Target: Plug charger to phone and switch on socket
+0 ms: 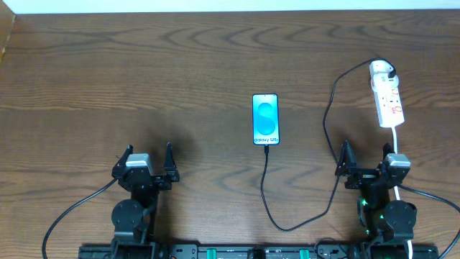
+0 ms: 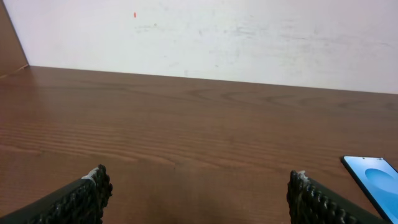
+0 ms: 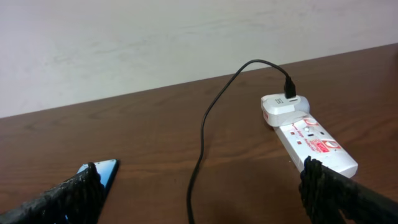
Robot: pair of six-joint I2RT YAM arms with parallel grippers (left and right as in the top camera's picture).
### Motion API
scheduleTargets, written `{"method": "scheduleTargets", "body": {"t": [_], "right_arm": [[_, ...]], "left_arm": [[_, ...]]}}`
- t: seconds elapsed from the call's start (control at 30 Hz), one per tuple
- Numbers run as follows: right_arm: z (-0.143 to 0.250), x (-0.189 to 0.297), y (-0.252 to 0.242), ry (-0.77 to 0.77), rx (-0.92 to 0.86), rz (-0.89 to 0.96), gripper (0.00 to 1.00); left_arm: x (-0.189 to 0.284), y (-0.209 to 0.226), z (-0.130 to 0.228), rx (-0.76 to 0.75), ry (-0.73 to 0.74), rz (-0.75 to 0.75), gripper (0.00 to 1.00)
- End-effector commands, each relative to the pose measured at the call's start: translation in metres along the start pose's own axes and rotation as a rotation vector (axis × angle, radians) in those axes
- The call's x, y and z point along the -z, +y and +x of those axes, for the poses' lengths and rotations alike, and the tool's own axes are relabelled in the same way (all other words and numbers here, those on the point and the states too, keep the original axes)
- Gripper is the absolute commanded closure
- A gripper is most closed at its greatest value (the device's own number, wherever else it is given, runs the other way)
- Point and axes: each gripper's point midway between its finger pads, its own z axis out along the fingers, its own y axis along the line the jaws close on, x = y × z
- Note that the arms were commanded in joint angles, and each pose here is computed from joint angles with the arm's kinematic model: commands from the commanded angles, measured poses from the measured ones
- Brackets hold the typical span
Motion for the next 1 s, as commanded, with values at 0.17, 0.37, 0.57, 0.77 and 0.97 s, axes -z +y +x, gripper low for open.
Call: {"method": "scheduleTargets", "body": {"t": [0.17,0.37,0.57,0.77,0.97], "right_arm": [[0.0018,0.0004,0.0064,0.005,0.090,-0.035,0.01],[0.0021,0.0004,0.0065,0.005,0.187,-0.036,0.01],[0.0016,0.0004,0.0059,0.003,0.192,-0.032,0.01],[0.0017,0.0004,0.0061,0.003,0.192,-0.033,0.01],[0.0015,0.0004,0.0061,0.003,0.192,-0.033,0.01]], "left_arm": [[-0.0014,0.0033,0.0176,-0.011,0.048,-0.013,0.08],[-0.0014,0.0033,0.0176,-0.011,0.048,-0.013,0.08],[-0.0014,0.0033,0.0176,-0.011,0.048,-0.013,0.08],[-0.0014,0.0033,0.0176,-0.011,0.048,-0.013,0.08],[-0.0014,0.0033,0.0176,-0.011,0.048,-0.013,0.08]]}}
